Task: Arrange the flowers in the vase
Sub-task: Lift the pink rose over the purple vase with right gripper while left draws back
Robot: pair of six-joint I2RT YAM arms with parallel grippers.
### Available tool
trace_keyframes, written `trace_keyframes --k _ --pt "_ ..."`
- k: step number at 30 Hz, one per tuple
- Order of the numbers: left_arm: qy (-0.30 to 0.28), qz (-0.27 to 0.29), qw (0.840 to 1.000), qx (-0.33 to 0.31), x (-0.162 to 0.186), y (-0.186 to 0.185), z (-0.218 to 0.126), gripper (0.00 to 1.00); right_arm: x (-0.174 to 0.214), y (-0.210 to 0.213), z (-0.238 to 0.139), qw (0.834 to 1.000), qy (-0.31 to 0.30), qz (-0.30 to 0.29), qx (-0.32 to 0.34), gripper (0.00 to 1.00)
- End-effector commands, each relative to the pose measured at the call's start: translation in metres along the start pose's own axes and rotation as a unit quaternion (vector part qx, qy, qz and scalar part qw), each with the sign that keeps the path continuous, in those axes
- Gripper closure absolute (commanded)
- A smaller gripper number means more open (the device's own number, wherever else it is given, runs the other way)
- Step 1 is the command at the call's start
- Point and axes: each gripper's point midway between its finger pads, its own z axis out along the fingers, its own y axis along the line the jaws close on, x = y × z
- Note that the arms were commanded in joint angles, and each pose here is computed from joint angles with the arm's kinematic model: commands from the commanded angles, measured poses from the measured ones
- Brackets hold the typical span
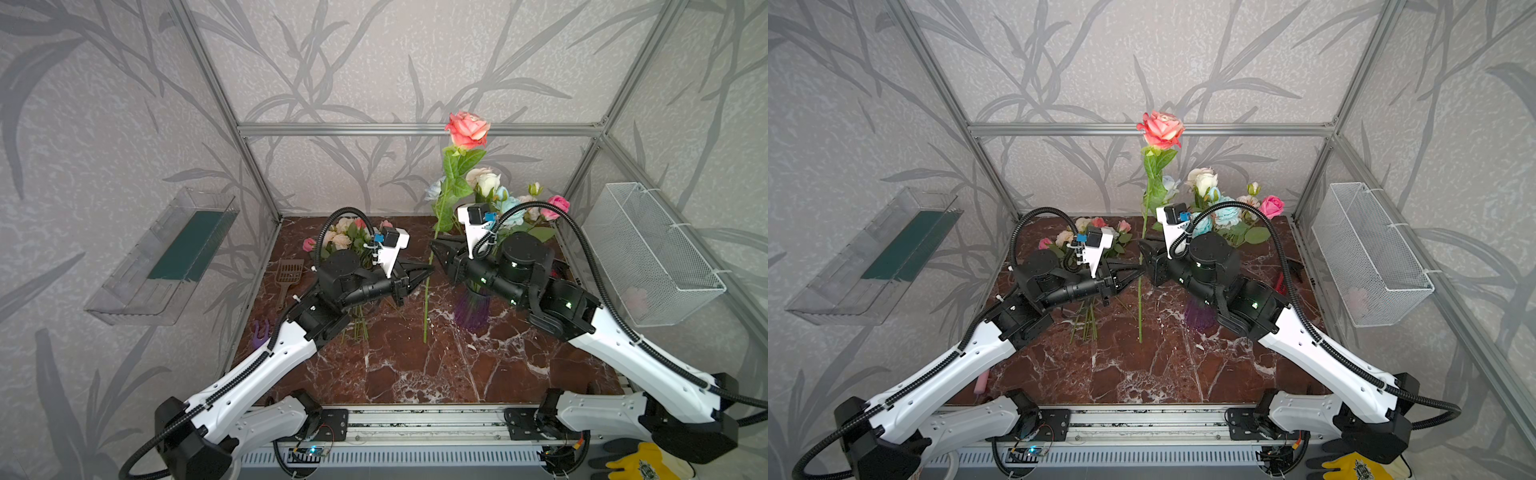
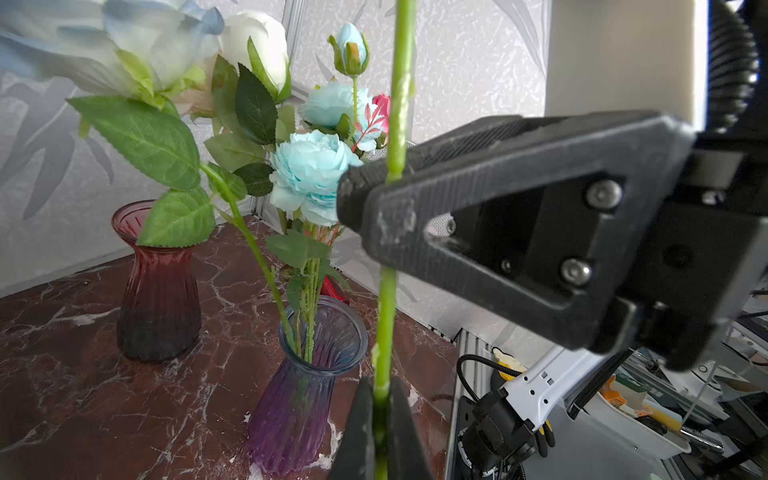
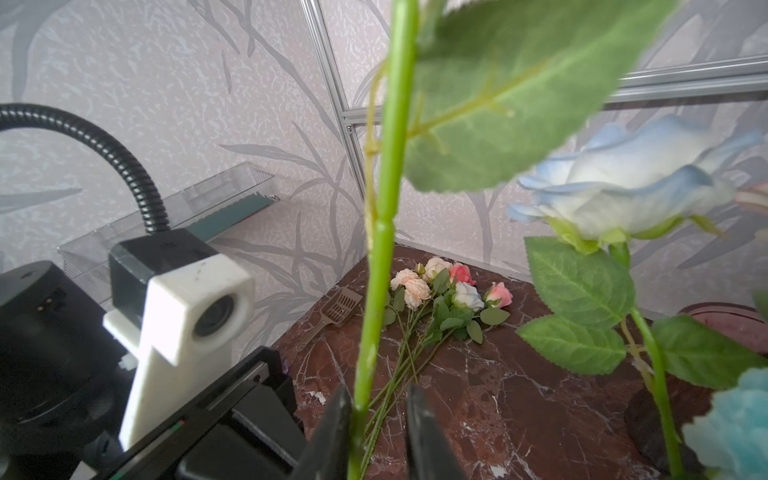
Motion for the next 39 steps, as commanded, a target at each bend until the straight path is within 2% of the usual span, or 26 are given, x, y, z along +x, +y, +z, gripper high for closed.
trace_keyframes --k 1,4,7,8,10,11,12,14,19,21,27,34,39 --pt "-0.028 0.031 0.999 0.018 -0.023 -0.018 -0.009 1.00 -0.029 0.009 -0.002 0.999 -0.048 0.015 -0.012 0.88" --pt "-0.028 0.032 0.999 0.016 -0.023 -0.018 -0.009 1.00 -0.029 0.014 0.000 0.998 -0.047 0.024 -0.027 0.98" --pt "-0.030 0.030 0.999 0.005 -0.022 -0.013 -0.009 1.00 -0.032 0.017 -0.002 0.997 -0.052 0.033 -0.038 1.00" --pt "-0.032 0.030 0.999 0.000 -0.023 -0.011 -0.009 0.90 -0.034 0.018 -0.003 0.997 -0.056 0.035 -0.039 1.00" --pt "-0.037 0.028 0.999 -0.010 -0.023 -0.008 -0.011 0.56 -0.037 0.017 -0.007 0.997 -0.062 0.035 -0.037 1.00" --pt "-0.042 0.028 0.999 -0.016 -0.024 -0.006 -0.012 0.43 -0.040 0.016 -0.010 0.997 -0.066 0.030 -0.034 1.00" --pt "-0.047 0.032 0.998 -0.026 -0.026 -0.003 -0.014 0.35 -0.043 0.014 -0.014 0.997 -0.070 0.022 -0.028 1.00" --pt "-0.059 0.039 0.996 -0.054 -0.030 0.005 -0.021 0.29 -0.052 0.009 -0.025 0.997 -0.081 0.004 -0.011 1.00" --pt "-0.119 0.044 0.979 -0.159 -0.042 0.039 -0.046 0.28 -0.082 -0.011 -0.071 0.989 -0.132 -0.051 0.045 1.00" --pt "-0.139 0.042 0.970 -0.196 -0.045 0.051 -0.056 0.28 -0.095 -0.024 -0.096 0.981 -0.161 -0.071 0.080 1.00" --pt "-0.155 0.030 0.961 -0.228 -0.045 0.068 -0.064 0.27 -0.114 -0.057 -0.154 0.951 -0.221 -0.126 0.178 1.00" --pt "-0.144 0.017 0.963 -0.226 -0.039 0.077 -0.058 0.28 -0.108 -0.074 -0.160 0.925 -0.248 -0.165 0.235 1.00" --pt "-0.139 0.017 0.963 -0.230 -0.036 0.081 -0.055 0.27 -0.100 -0.079 -0.141 0.922 -0.247 -0.167 0.245 1.00"
